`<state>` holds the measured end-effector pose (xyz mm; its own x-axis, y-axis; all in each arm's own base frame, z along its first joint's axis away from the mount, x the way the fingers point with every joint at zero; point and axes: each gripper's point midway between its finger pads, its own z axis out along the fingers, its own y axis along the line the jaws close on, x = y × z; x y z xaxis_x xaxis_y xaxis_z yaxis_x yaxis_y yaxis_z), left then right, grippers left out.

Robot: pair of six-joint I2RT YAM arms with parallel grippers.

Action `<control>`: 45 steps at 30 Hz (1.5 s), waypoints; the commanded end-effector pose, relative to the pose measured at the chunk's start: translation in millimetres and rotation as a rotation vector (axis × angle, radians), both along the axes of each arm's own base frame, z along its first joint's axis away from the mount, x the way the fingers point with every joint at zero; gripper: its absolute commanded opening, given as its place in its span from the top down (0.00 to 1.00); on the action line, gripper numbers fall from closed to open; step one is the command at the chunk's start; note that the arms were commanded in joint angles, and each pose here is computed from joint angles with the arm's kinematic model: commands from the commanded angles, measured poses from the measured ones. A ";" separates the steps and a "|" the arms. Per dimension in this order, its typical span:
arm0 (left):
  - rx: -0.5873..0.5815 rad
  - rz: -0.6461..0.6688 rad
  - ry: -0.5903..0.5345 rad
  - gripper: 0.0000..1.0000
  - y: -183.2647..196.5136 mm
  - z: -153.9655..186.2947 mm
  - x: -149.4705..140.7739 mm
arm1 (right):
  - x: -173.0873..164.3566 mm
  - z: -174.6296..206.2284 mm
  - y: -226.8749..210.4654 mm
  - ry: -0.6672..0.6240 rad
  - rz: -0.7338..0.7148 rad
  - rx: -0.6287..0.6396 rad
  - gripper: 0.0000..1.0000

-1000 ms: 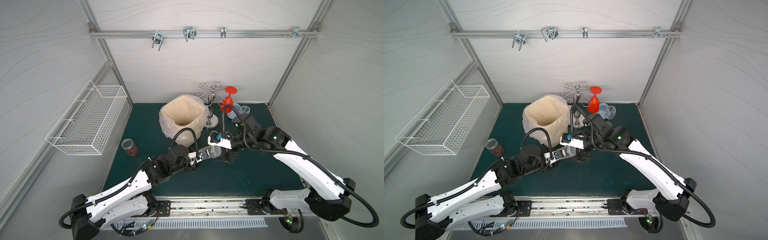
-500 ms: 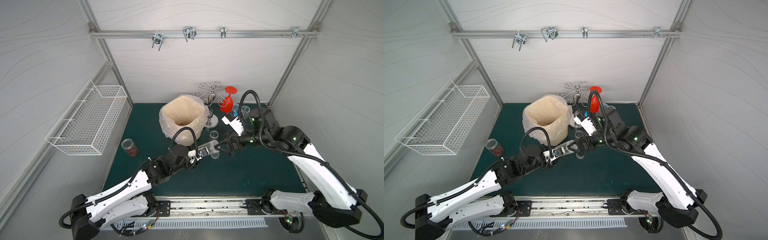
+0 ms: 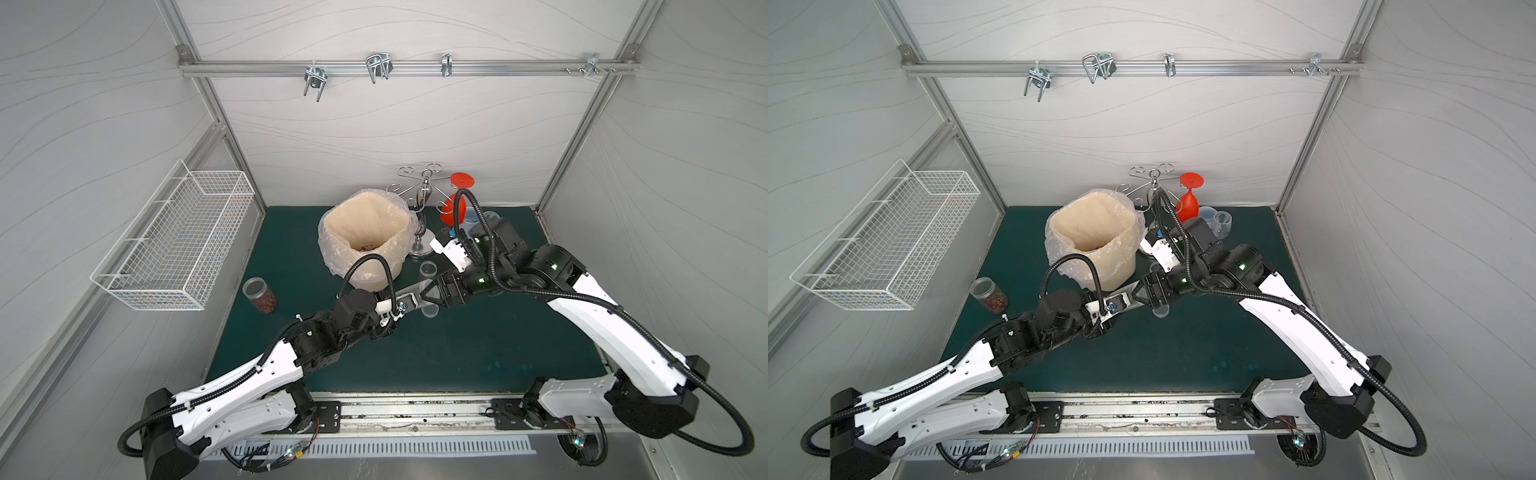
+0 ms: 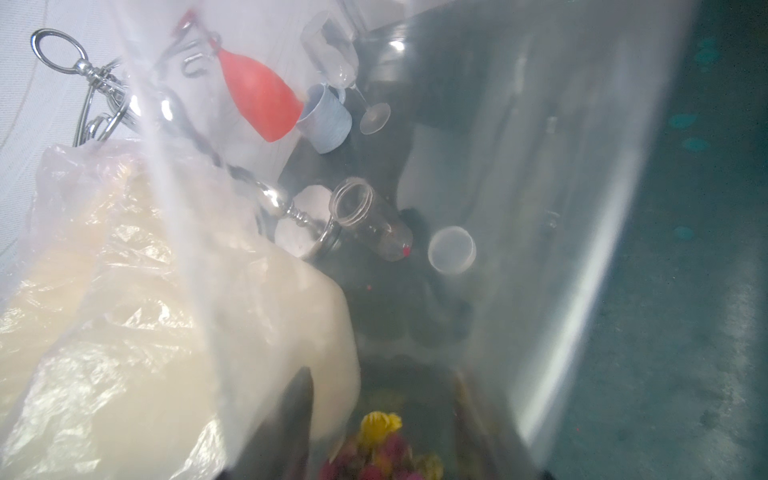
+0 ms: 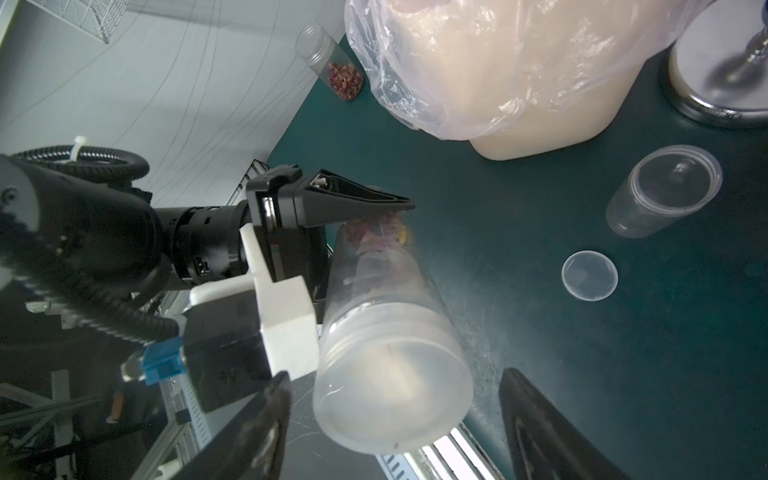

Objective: Empty the moldy dried flower tea in the jars
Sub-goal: Unscrew the lid from the jar.

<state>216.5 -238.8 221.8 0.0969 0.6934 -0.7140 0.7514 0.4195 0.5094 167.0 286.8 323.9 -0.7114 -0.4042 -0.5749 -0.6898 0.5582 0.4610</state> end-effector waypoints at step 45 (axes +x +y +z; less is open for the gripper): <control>-0.053 -0.029 -0.052 1.00 -5.7 21.7 -1.8 | -50.2 36.3 7.7 -0.923 0.669 0.202 0.01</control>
<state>213.5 -238.0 218.7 0.1053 0.7053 -0.7010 0.7595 0.3980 0.5145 141.8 298.4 327.8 0.3854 -0.5252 -0.7587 -0.9137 -0.1022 -0.3934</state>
